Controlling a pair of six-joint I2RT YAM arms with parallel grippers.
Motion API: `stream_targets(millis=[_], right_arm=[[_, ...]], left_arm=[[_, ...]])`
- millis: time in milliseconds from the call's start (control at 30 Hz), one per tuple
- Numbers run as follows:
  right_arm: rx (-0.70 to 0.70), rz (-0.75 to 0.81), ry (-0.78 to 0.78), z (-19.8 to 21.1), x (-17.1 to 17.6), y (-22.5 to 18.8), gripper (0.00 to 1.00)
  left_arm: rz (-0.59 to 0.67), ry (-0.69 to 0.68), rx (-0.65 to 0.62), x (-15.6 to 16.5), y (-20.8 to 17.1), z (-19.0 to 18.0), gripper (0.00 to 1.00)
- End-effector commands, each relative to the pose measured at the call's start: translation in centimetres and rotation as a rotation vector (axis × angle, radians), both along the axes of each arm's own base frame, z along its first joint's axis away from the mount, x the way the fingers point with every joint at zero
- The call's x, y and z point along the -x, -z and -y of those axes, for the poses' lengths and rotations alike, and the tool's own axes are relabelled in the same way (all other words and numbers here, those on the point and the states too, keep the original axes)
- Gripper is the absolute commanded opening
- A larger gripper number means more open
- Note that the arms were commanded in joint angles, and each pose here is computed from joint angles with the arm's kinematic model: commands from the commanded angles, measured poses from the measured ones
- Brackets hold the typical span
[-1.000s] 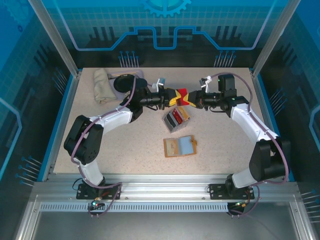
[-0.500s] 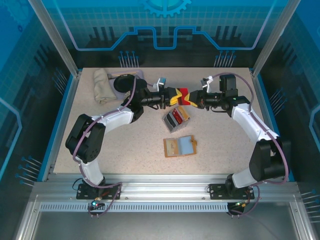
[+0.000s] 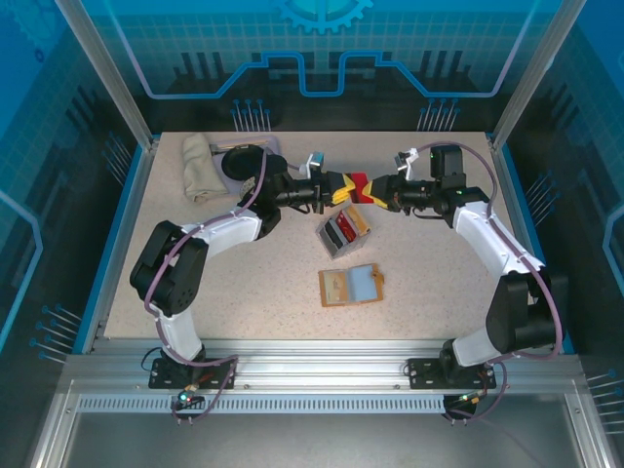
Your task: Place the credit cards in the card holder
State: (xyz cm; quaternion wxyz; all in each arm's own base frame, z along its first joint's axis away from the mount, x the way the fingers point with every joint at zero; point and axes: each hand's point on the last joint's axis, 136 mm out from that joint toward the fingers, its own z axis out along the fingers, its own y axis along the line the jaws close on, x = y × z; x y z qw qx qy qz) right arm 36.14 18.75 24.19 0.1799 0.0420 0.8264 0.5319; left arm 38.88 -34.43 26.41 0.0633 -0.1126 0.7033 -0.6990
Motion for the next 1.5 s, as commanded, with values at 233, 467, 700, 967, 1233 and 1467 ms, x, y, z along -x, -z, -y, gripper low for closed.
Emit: stream_targets(millis=[233,467,700,967,1233,1467], right_arm=[[0.069,-0.083,0.080,1.8,0.0,1.6,0.20],[0.084,-0.100,0.091,2.1,0.0,2.3,0.20],[0.070,-0.082,0.086,2.0,-0.1,1.7,0.12],[0.062,-0.071,0.094,2.1,-0.1,1.4,0.12],[0.142,-0.001,0.177,3.6,0.0,0.0,0.28],[0.059,0.056,0.127,2.4,0.1,-2.6,0.51]], left_arm=[[0.099,0.007,0.126,0.8,-5.6,-0.7,0.13],[0.100,0.011,0.145,0.7,-5.7,-0.7,0.17],[0.088,0.008,0.129,0.6,-4.9,-0.8,0.17],[0.087,0.005,0.093,0.5,-4.0,-0.9,0.11],[0.081,0.011,0.030,0.5,-2.6,-0.9,0.04],[0.085,0.020,0.013,0.7,-2.3,-0.9,0.02]])
